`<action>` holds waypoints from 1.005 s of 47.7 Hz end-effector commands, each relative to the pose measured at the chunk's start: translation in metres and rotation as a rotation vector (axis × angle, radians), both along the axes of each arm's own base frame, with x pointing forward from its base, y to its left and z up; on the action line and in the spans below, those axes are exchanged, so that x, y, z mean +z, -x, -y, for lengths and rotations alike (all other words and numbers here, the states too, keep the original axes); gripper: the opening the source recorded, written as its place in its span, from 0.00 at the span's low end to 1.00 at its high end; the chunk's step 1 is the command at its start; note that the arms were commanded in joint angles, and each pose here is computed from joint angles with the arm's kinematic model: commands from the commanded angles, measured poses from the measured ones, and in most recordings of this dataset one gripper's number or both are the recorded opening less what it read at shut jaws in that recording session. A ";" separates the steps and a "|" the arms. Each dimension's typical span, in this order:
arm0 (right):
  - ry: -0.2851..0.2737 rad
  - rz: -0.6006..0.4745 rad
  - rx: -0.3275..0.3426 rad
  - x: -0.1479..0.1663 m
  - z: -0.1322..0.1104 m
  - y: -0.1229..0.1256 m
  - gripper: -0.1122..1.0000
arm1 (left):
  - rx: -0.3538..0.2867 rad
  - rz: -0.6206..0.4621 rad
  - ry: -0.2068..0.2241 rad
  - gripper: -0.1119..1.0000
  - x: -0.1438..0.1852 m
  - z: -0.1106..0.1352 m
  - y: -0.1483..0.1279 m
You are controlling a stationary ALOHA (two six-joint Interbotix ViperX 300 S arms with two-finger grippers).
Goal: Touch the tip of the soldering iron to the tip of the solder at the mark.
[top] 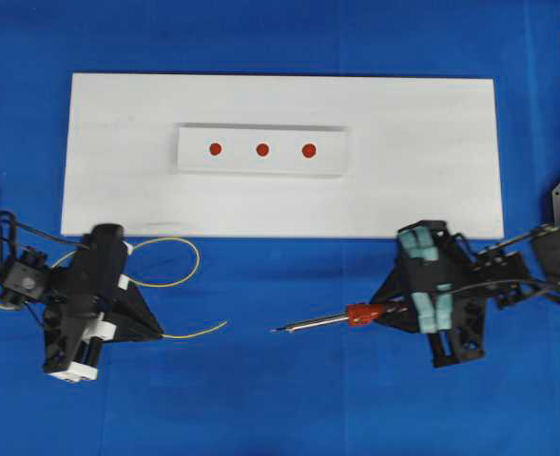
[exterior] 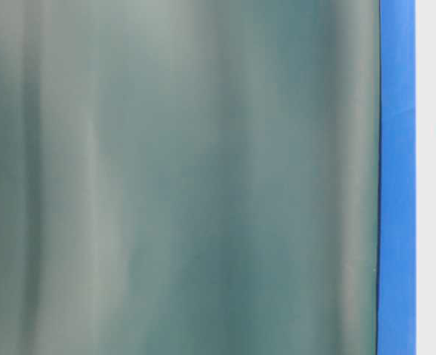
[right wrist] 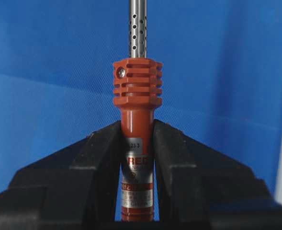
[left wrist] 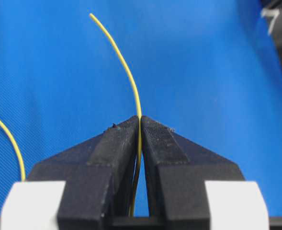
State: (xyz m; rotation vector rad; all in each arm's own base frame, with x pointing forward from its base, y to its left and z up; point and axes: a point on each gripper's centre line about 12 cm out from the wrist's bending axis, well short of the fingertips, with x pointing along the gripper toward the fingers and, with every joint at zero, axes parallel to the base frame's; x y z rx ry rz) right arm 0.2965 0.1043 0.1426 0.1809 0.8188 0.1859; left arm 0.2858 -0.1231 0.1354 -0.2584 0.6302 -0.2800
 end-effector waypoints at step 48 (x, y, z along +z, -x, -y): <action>-0.003 0.012 0.019 0.007 -0.011 -0.013 0.86 | 0.000 -0.060 -0.042 0.80 0.024 0.001 -0.012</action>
